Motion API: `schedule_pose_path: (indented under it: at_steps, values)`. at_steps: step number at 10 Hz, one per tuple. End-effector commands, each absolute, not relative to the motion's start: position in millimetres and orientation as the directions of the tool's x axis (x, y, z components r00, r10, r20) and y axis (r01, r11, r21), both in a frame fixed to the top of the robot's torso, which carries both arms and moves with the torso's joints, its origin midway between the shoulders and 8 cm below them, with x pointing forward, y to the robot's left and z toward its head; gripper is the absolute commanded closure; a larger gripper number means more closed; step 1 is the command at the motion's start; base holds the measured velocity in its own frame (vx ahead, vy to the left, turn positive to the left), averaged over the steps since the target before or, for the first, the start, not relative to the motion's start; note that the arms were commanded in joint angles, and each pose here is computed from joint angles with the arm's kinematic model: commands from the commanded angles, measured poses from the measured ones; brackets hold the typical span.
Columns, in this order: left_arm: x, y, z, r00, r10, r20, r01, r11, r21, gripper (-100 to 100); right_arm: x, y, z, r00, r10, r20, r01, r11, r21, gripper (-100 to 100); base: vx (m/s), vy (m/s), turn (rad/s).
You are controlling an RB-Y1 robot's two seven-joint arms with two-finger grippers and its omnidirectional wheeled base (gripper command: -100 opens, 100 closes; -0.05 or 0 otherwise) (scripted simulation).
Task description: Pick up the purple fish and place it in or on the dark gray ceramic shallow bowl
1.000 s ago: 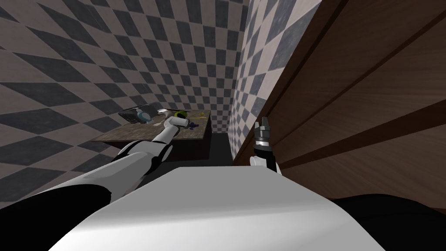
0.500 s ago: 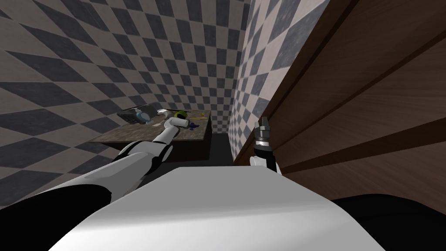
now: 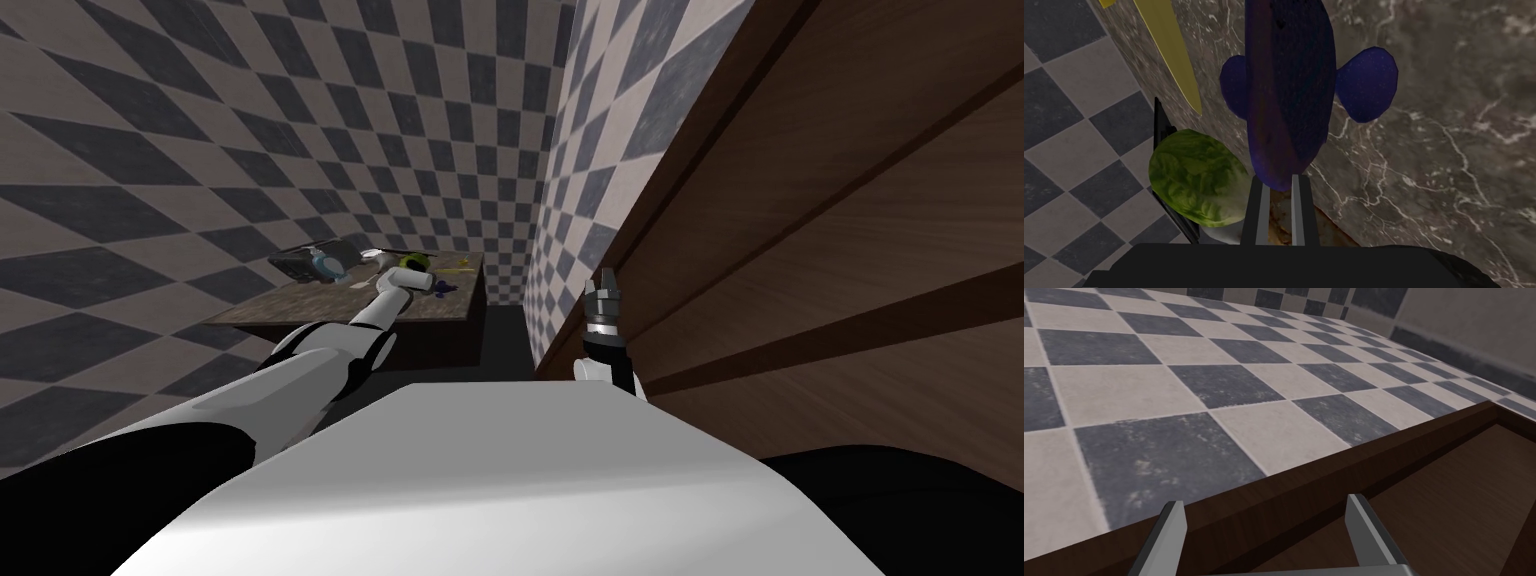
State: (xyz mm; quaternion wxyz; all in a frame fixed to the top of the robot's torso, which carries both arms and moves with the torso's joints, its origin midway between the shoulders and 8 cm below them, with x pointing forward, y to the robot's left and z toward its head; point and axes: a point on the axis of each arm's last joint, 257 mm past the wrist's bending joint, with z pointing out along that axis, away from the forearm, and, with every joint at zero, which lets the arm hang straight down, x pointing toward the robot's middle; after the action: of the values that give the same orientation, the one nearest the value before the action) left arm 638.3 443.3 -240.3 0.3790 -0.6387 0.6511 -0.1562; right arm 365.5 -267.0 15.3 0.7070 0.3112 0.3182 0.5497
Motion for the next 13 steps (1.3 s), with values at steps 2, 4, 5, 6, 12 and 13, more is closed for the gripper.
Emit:
schedule_pose_path:
  at_steps: [2,4,5,6,12,13]
  values:
    - [639,436,-235,0.103,-0.959,-0.264,-0.717,0.112,-0.688,100,365,-267,15,0.193,0.975,-0.108,-0.579,0.202,0.790,0,-0.017,0.043,-0.006]
    - [641,426,-228,0.100,-0.970,-0.221,-0.723,0.082,-0.686,100,365,-267,15,0.193,0.975,-0.108,-0.579,0.202,0.790,0,-0.008,0.168,-0.033]
    - [641,421,-225,0.097,-0.974,-0.204,-0.725,0.071,-0.685,100,365,-267,15,0.193,0.975,-0.108,-0.579,0.203,0.790,0,0.002,0.154,-0.017]
    - [642,416,-222,0.094,-0.978,-0.185,-0.728,0.059,-0.683,100,365,-267,15,0.193,0.975,-0.108,-0.579,0.203,0.790,0,-0.030,0.139,-0.014]
    - [642,378,-199,0.062,-0.996,-0.064,-0.748,-0.004,-0.664,100,365,-267,15,0.193,0.975,-0.108,-0.579,0.202,0.790,0,-0.028,0.132,-0.023]
    - [642,372,-194,0.054,-0.998,-0.044,-0.752,-0.012,-0.659,100,365,-267,15,0.193,0.975,-0.108,-0.579,0.202,0.790,0,-0.015,0.130,-0.025]
